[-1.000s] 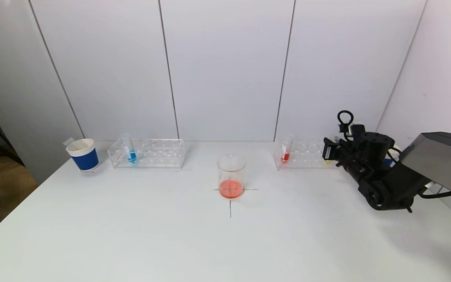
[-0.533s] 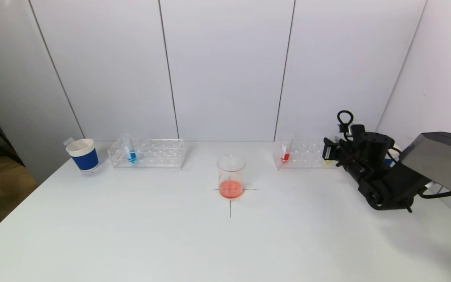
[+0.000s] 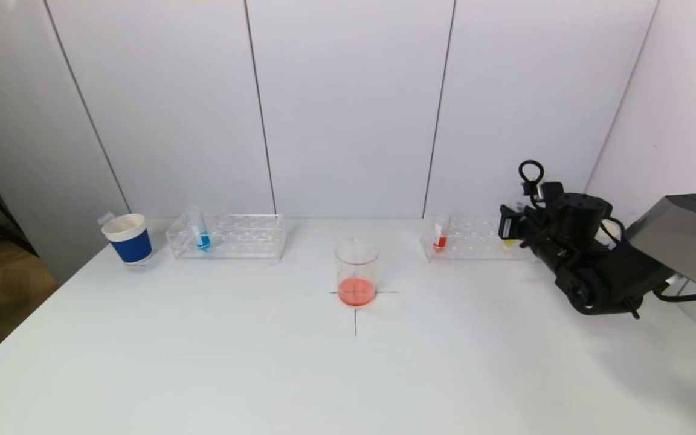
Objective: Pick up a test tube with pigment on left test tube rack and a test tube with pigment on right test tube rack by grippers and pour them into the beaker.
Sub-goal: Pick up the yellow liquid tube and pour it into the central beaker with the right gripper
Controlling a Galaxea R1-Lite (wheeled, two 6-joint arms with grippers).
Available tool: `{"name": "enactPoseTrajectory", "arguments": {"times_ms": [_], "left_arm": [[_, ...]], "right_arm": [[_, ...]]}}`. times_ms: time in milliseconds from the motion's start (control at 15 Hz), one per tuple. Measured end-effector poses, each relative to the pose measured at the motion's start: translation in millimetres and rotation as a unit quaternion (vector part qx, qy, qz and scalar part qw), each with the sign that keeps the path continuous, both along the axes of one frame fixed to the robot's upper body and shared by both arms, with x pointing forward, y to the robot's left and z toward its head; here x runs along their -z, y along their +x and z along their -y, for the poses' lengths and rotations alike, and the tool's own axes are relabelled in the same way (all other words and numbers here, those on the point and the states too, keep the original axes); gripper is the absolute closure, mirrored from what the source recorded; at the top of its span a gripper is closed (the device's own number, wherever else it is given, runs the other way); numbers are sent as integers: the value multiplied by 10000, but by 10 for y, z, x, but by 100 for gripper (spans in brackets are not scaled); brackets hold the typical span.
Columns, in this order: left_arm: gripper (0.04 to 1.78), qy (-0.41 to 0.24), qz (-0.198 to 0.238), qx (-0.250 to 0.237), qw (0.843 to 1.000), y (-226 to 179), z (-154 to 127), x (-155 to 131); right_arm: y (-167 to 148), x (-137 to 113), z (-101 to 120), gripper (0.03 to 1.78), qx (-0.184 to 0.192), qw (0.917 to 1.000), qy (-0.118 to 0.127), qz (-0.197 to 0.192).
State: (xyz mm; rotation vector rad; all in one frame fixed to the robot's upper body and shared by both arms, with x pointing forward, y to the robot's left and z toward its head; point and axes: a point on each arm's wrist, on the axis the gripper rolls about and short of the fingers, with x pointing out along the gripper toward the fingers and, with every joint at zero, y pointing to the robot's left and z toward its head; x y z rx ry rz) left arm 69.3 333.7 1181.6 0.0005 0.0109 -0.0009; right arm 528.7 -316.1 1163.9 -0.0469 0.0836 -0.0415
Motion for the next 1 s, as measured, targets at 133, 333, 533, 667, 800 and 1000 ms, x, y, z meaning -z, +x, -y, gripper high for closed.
{"name": "enactPoseTrajectory", "arguments": {"times_ms": [133, 333, 533, 667, 800, 1000], "left_arm": [[5, 0, 0, -4, 10000, 0, 0, 0], [5, -2, 0, -4, 10000, 0, 0, 0], [5, 0, 0, -4, 10000, 0, 0, 0], [5, 0, 0, -6, 10000, 0, 0, 0], [5, -2, 0, -4, 10000, 0, 0, 0], [5, -2, 0, -6, 10000, 0, 0, 0]], "right_arm": [[16, -113, -3, 131, -2, 10000, 2, 34], [14, -289, -9, 131, -18, 10000, 4, 24], [-21, -505, -20, 131, -33, 10000, 5, 85], [-54, -694, -18, 131, -35, 9999, 7, 148], [-93, -908, -20, 131, -43, 9998, 4, 201], [-125, -1312, -39, 131, -112, 9997, -26, 237]]}}
